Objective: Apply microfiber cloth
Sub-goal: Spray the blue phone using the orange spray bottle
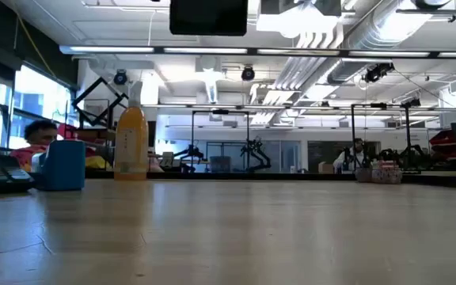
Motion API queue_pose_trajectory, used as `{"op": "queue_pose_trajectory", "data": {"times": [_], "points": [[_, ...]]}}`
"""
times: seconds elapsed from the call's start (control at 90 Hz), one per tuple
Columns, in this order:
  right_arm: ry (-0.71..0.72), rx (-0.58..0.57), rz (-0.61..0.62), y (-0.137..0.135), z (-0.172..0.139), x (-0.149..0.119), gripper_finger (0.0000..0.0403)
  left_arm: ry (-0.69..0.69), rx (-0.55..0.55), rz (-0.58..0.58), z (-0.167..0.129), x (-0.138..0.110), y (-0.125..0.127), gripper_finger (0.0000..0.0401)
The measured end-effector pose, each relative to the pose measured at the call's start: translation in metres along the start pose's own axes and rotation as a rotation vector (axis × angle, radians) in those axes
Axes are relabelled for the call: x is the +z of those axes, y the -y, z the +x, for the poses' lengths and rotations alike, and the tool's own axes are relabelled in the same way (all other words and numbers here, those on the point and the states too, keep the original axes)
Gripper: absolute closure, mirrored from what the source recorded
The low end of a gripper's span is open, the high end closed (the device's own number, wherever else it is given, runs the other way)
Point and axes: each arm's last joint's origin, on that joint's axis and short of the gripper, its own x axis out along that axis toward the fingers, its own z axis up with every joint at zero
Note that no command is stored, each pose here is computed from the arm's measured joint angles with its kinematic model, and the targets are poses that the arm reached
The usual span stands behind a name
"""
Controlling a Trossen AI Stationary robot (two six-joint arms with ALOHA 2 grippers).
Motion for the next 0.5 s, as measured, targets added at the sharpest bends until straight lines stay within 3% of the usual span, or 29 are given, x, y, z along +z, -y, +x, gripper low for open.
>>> {"op": "queue_pose_trajectory", "data": {"times": [0.167,0.322,0.5], "points": [[-0.023,0.001,0.0,0.0,0.001,-0.003,0.04,-0.047,-0.026,0.013,0.002,-0.005,0.002,0.0357],[-0.031,0.069,-0.003,-0.001,0.001,-0.004,0.0401,-0.053,-0.041,0.017,-0.005,-0.002,0.004,0.031],[-0.039,0.037,-0.03,-0.001,0.001,-0.004,0.0402,-0.082,-0.087,0.014,-0.023,0.003,0.011,0.0284]]}}
